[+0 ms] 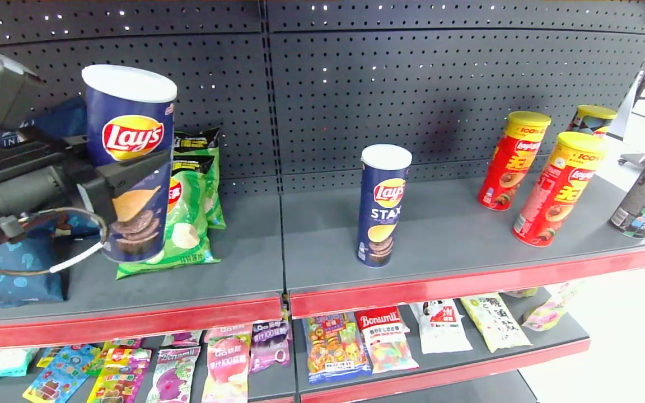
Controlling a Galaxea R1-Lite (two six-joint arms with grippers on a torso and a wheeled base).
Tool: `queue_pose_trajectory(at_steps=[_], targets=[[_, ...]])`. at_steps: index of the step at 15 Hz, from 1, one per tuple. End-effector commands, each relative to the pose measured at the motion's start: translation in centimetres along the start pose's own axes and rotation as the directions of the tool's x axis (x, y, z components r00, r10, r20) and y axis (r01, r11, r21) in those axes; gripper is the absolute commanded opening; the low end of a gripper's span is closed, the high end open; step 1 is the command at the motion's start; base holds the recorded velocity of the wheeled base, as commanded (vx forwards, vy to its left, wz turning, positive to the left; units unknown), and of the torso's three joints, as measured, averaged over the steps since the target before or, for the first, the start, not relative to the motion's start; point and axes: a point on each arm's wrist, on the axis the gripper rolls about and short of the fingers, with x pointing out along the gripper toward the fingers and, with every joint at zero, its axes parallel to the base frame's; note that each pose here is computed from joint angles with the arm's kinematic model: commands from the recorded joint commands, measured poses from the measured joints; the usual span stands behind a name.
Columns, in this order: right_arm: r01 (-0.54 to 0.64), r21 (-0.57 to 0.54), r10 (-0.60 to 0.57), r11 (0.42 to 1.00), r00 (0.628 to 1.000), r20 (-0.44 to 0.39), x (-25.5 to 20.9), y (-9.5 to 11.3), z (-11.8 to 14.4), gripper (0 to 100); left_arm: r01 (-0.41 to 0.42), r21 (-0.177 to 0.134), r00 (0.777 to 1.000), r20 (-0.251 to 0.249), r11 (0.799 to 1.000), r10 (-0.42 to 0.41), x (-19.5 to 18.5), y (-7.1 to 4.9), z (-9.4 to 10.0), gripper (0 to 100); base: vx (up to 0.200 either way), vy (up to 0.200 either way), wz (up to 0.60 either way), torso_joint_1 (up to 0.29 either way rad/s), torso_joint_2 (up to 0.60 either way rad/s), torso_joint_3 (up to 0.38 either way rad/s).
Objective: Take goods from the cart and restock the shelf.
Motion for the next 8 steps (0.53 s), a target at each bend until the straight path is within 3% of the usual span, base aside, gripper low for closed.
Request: queue_pose_trajectory(at_steps=[1,4,6,8], targets=[[0.001,0.011,-0.002,1.000,1.000,0.018,-1.2,0.3,-2.7,100,0.035,-0.094,0.998,-0.042,0.995,-0.040,3.9,-0.2,-2.9,0,0.000,0.000,0.00,0.000,0.00,0.000],[0.033,0.044,-0.037,0.998,0.996,0.079,-3.0,0.7,-6.3,100,0.077,-0.153,0.994,-0.065,0.985,-0.088,5.5,-0.1,-4.4,0,0.000,0.000,0.00,0.000,0.00,0.000],[-0.005,0.041,0.001,0.999,0.996,0.090,-4.2,0.8,-7.3,100,0.112,-0.166,0.993,-0.028,0.980,-0.119,6.8,-0.1,-5.3,0,0.000,0.000,0.00,0.000,0.00,0.000],[-0.124,0.067,0.111,0.990,0.979,0.172,-4.6,0.8,-7.5,100,0.125,-0.175,0.992,0.031,0.977,-0.122,8.3,0.1,-6.2,0,0.000,0.000,0.00,0.000,0.00,0.000]])
